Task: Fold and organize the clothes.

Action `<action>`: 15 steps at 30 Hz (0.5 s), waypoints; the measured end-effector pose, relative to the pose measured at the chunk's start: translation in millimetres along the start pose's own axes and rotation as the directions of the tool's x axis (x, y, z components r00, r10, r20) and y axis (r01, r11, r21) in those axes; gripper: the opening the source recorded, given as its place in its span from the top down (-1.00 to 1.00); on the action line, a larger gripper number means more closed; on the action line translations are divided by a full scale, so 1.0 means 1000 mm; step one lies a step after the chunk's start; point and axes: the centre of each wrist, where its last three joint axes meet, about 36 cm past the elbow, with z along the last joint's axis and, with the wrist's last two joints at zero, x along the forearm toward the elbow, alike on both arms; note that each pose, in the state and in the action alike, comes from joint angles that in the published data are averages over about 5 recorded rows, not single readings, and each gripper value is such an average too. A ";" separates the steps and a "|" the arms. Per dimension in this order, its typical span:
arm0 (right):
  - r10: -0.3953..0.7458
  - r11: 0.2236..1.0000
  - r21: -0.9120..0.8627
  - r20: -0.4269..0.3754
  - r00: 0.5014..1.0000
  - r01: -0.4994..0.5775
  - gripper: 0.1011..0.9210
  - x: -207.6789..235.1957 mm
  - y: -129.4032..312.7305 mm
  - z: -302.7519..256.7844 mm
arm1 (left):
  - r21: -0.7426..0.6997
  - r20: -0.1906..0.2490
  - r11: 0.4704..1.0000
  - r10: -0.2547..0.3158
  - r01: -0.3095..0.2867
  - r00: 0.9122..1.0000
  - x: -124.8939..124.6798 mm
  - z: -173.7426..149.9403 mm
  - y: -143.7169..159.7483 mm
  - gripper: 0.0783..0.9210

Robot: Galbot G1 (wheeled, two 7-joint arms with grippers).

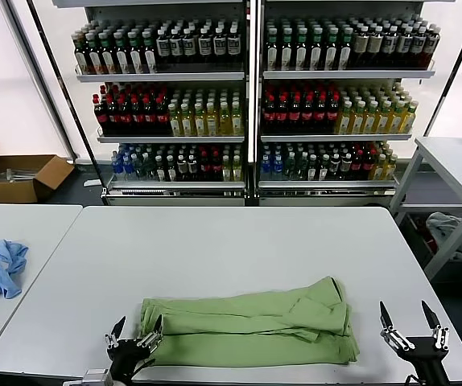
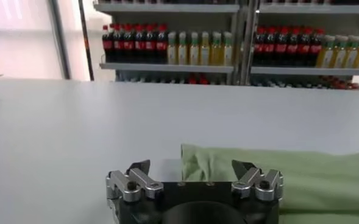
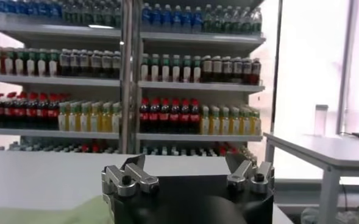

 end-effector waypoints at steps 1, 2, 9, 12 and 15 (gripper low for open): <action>0.004 1.000 -0.002 0.002 1.000 -0.004 -0.76 0.000 -0.001 0.000 | 0.005 -0.004 1.000 -0.002 0.002 1.000 -0.001 0.003 0.000 -0.77; 0.007 1.000 -0.003 0.003 1.000 -0.007 -0.76 0.000 -0.002 0.001 | 0.009 -0.007 1.000 -0.004 0.004 1.000 -0.002 0.005 0.000 -0.77; 0.027 1.000 0.001 0.018 0.999 -0.027 -0.76 -0.001 -0.009 0.001 | 0.036 -0.005 0.999 -0.004 0.004 1.000 -0.006 0.013 0.001 -0.51; 0.031 1.000 0.003 0.025 0.999 -0.031 -0.76 -0.002 -0.010 -0.001 | 0.041 0.000 0.999 0.003 -0.003 1.000 -0.005 0.017 -0.001 -0.30; 0.037 0.999 0.006 0.034 0.999 -0.037 -0.76 -0.004 -0.011 -0.002 | 0.048 0.009 0.999 0.004 -0.005 1.000 -0.004 0.020 -0.006 -0.09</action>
